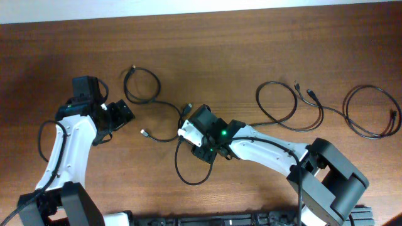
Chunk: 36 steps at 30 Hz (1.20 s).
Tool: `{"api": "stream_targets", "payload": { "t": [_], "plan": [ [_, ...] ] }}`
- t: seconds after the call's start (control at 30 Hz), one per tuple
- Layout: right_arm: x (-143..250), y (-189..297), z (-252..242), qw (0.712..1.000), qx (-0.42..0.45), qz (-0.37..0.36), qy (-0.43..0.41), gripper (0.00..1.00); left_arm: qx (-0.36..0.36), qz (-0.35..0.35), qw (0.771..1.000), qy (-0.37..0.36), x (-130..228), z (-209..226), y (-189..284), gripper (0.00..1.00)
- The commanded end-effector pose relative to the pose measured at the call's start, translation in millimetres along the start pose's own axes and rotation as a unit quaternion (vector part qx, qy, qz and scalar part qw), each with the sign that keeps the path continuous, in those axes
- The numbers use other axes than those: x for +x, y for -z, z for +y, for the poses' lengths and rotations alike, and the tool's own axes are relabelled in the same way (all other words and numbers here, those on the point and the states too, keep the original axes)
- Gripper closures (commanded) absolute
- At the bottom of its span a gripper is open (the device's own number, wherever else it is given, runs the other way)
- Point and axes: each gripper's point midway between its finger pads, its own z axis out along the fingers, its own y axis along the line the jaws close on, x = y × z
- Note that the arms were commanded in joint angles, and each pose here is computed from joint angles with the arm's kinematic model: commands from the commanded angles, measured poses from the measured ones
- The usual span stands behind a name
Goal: Untangle cables
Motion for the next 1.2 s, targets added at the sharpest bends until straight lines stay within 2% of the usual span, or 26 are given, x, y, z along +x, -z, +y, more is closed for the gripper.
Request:
{"api": "stream_targets", "payload": {
  "t": [0.0, 0.2, 0.27, 0.33, 0.37, 0.53, 0.6, 0.7, 0.73, 0.8, 0.83, 0.93, 1.07, 1.1, 1.13, 1.17],
  "plan": [
    [11, -4, 1, 1.000, 0.004, 0.015, 0.002, 0.61, 0.000, 0.007, 1.000, 0.007, 1, 0, -1, 0.01],
    [19, -9, 1, 1.000, 0.004, 0.029, -0.001, 0.61, -0.002, 0.012, 1.000, 0.007, 3, 1, -1, 0.01],
    [19, -9, 1, 1.000, 0.004, 0.030, -0.001, 0.64, -0.002, 0.012, 1.000, 0.007, 4, 1, -1, 0.01],
    [18, -9, 1, 1.000, 0.005, 0.026, 0.000, 0.91, -0.002, 0.012, 1.000, 0.007, 4, 1, -1, 0.01],
    [17, -9, 0, 1.000, 0.005, 0.025, 0.000, 0.96, -0.002, 0.012, 1.000, 0.007, 4, 1, -1, 0.01],
    [7, -2, -1, 1.000, 0.008, 0.011, 0.003, 0.96, -0.002, 0.012, 1.000, 0.007, 4, 1, -1, 0.01],
    [-21, 27, 3, 0.999, 0.006, -0.034, 0.011, 0.96, -0.002, 0.012, 1.000, 0.007, 3, 1, -1, 0.01],
    [-73, 95, 17, 0.990, -0.012, -0.138, 0.033, 0.96, -0.002, 0.012, 1.000, 0.007, 4, 1, -1, 0.01],
    [-95, 144, 18, 0.978, -0.011, -0.205, 0.043, 0.96, -0.002, 0.012, 1.000, 0.007, 4, 1, -1, 0.01],
    [-107, 212, 2, 0.958, 0.033, -0.283, 0.041, 0.96, -0.002, 0.012, 1.000, 0.007, 4, 1, -1, 0.01],
    [-104, 250, -12, 0.944, 0.064, -0.321, 0.024, 0.96, -0.002, 0.012, 1.000, 0.007, 4, 1, -1, 0.01],
    [-76, 316, -61, 0.916, 0.155, -0.369, -0.037, 0.96, -0.002, 0.012, 1.000, 0.007, 3, 1, -1, 0.01],
    [-7, 344, -154, 0.880, 0.315, -0.315, -0.166, 0.96, -0.002, 0.012, 1.000, 0.007, 3, 1, -1, 0.01],
    [19, 351, -182, 0.860, 0.368, -0.286, -0.208, 0.96, -0.002, 0.012, 1.000, 0.007, 3, 1, -1, 0.01],
    [67, 368, -225, 0.810, 0.452, -0.242, -0.284, 0.96, -0.002, 0.012, 1.000, 0.007, 3, 1, -1, 0.01],
    [99, 379, -245, 0.768, 0.496, -0.220, -0.341, 0.96, -0.002, 0.012, 1.000, 0.007, 3, 1, -1, 0.01]
  ]
}}
